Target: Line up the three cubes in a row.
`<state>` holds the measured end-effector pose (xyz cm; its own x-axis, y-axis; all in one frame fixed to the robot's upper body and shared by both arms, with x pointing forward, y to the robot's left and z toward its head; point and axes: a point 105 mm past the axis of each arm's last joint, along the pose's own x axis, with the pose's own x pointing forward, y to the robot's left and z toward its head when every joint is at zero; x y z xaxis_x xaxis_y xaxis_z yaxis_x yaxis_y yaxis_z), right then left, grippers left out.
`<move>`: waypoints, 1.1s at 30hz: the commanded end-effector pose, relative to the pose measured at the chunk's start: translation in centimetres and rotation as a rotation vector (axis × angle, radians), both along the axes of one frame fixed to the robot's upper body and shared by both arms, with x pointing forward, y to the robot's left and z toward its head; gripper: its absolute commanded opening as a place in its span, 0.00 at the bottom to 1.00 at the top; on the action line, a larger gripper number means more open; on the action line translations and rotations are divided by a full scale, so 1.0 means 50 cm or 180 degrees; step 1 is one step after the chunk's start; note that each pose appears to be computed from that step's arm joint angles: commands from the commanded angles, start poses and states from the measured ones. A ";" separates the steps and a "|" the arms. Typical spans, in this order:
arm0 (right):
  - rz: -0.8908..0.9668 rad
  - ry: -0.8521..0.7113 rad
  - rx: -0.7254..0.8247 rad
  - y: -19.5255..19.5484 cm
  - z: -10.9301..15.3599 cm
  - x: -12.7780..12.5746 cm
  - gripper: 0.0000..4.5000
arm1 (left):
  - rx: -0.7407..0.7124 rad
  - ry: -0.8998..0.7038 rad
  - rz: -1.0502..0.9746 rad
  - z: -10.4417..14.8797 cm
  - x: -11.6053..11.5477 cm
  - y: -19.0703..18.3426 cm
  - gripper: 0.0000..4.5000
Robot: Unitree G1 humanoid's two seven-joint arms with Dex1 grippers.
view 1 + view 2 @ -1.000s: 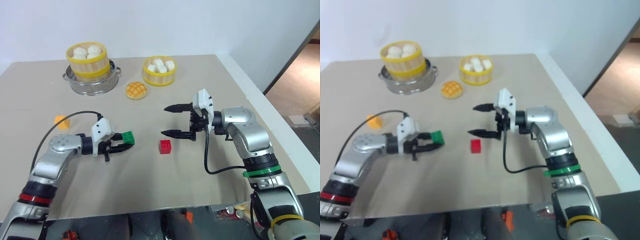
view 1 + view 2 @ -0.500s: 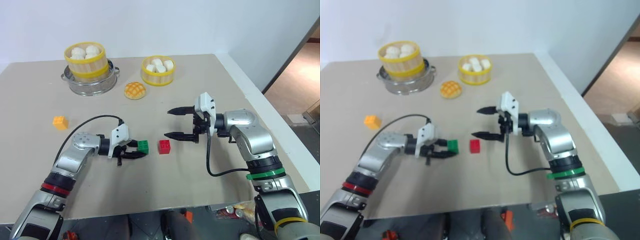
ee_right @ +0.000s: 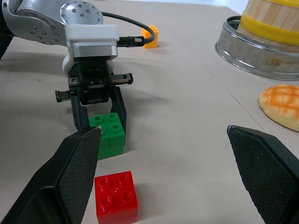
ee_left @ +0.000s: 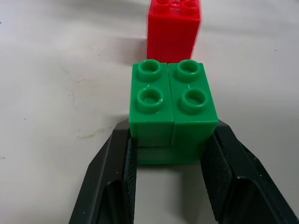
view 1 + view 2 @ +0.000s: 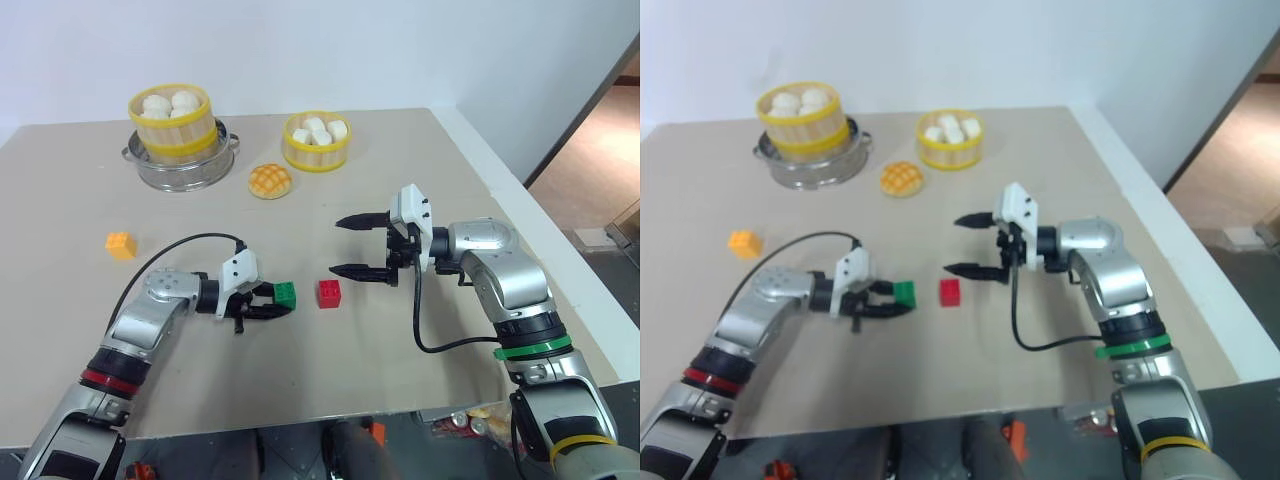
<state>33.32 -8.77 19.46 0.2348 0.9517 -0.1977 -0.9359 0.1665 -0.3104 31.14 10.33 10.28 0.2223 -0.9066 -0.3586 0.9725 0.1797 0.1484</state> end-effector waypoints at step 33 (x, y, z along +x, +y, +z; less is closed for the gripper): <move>0.0355 -0.0201 0.0126 -0.005 0.030 -0.051 1.00 | -0.0659 0.0182 0.0864 0.162 -0.011 0.117 1.00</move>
<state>31.16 -8.74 19.49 0.1314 0.9759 -0.1744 -0.9479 0.0722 -0.3101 30.97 14.84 16.10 0.3964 -0.8814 -0.2569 0.9172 0.3923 0.0694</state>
